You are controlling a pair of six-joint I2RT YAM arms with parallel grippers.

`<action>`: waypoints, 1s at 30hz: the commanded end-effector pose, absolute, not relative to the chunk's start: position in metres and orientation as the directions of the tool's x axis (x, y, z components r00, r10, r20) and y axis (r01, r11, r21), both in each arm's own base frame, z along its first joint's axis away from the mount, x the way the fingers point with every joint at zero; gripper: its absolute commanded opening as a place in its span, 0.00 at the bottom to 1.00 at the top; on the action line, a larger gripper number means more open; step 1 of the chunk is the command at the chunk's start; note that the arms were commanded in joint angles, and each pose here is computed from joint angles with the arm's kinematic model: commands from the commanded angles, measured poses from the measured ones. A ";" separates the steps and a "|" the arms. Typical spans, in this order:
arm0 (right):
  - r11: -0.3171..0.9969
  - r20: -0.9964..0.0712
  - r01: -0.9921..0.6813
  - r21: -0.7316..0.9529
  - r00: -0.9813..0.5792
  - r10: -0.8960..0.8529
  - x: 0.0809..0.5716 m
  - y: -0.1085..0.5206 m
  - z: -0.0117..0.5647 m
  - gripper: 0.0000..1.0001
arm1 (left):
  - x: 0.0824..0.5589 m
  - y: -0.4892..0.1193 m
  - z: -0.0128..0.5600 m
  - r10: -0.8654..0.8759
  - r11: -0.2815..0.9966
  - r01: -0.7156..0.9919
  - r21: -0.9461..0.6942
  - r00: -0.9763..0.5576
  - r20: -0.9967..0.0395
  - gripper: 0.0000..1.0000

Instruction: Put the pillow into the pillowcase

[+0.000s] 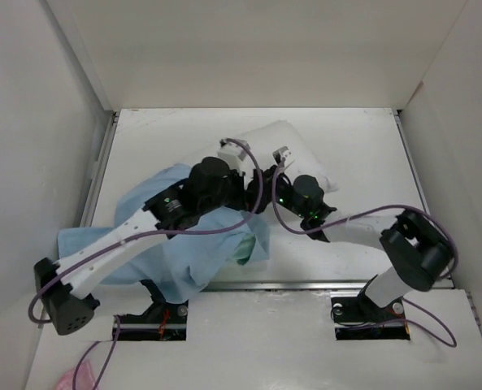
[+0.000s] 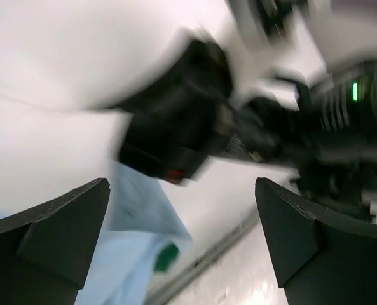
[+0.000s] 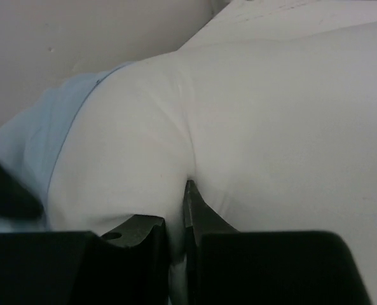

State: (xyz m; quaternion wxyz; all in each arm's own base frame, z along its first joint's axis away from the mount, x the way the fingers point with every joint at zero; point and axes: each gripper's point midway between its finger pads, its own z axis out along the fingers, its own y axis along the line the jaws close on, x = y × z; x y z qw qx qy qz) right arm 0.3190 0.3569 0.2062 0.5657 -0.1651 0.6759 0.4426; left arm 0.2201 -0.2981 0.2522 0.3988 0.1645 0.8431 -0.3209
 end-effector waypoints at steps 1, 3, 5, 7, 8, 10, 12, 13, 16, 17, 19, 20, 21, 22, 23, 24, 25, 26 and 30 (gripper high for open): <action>0.574 -0.886 -0.704 0.419 -0.180 0.426 0.312 0.324 0.270 0.16 | 0.261 -0.227 0.320 -0.238 0.892 0.249 -0.376 -0.449 -0.861 0.99; 0.577 -0.892 -0.699 0.422 -0.204 0.404 0.296 0.311 0.268 0.28 | 0.276 -0.183 0.313 -0.319 0.930 0.031 -0.367 -0.429 -0.845 0.99; 0.577 -0.929 -0.742 0.340 -0.168 0.331 0.280 0.308 0.271 0.46 | 0.292 -0.139 0.311 -0.363 0.932 -0.129 -0.340 -0.379 -0.851 0.99; 0.609 -0.960 -0.747 0.267 -0.156 0.230 0.268 0.301 0.271 0.76 | 0.303 -0.127 0.291 -0.355 0.935 -0.163 -0.315 -0.425 -0.833 0.99; 0.635 -0.979 -0.747 0.196 -0.110 0.173 0.269 0.295 0.273 0.80 | 0.313 -0.128 0.283 -0.347 0.938 -0.159 -0.308 -0.449 -0.824 0.99; 0.686 -0.989 -0.715 0.137 -0.067 0.128 0.272 0.281 0.287 0.94 | 0.326 -0.131 0.269 -0.343 0.937 -0.124 -0.326 -0.502 -0.794 0.99; 0.705 -0.999 -0.708 0.037 -0.007 0.046 0.275 0.275 0.297 0.99 | 0.339 -0.131 0.245 -0.307 0.950 -0.125 -0.288 -0.561 -0.769 0.99; 0.718 -0.999 -0.696 0.016 0.023 0.045 0.279 0.272 0.316 1.00 | 0.342 -0.132 0.236 -0.290 0.954 -0.118 -0.274 -0.585 -0.757 0.99; 0.756 -0.999 -0.654 -0.016 0.031 0.006 0.296 0.273 0.332 1.00 | 0.353 -0.143 0.217 -0.231 0.966 -0.065 -0.249 -0.647 -0.727 0.99; 0.755 -0.998 -0.655 -0.031 -0.015 -0.054 0.305 0.282 0.313 1.00 | 0.353 -0.146 0.212 -0.226 0.967 -0.061 -0.249 -0.660 -0.716 0.99; 0.764 -0.993 -0.642 -0.064 -0.034 -0.111 0.319 0.289 0.310 1.00 | 0.358 -0.151 0.203 -0.207 0.969 -0.045 -0.242 -0.680 -0.703 0.99; 0.786 -0.994 -0.615 -0.066 -0.027 -0.104 0.329 0.290 0.325 1.00 | 0.357 -0.151 0.197 -0.200 0.972 -0.050 -0.231 -0.695 -0.691 0.96; 0.789 -0.987 -0.610 -0.074 -0.068 -0.145 0.339 0.297 0.307 1.00 | 0.358 -0.149 0.195 -0.196 0.974 -0.059 -0.219 -0.701 -0.685 0.94; 0.797 -0.986 -0.598 -0.085 -0.066 -0.155 0.345 0.299 0.307 1.00 | 0.357 -0.145 0.188 -0.188 0.978 -0.075 -0.194 -0.714 -0.674 0.90; 0.806 -0.987 -0.586 -0.086 -0.061 -0.150 0.351 0.301 0.312 1.00 | 0.352 -0.140 0.179 -0.177 0.983 -0.092 -0.162 -0.736 -0.654 0.80; 0.803 -0.982 -0.588 -0.100 -0.070 -0.174 0.356 0.306 0.303 1.00 | 0.352 -0.137 0.176 -0.183 0.982 -0.115 -0.148 -0.740 -0.647 0.74; 0.801 -0.981 -0.589 -0.110 -0.068 -0.184 0.359 0.309 0.301 1.00 | 0.352 -0.130 0.175 -0.180 0.984 -0.136 -0.118 -0.736 -0.652 0.69; 0.800 -0.980 -0.589 -0.110 -0.070 -0.186 0.362 0.312 0.300 1.00 | 0.353 -0.129 0.176 -0.189 0.982 -0.149 -0.117 -0.731 -0.655 0.65; 0.777 -0.969 -0.612 -0.147 -0.067 -0.236 0.376 0.324 0.293 1.00 | 0.352 -0.106 0.167 -0.209 0.973 -0.224 -0.060 -0.734 -0.646 0.37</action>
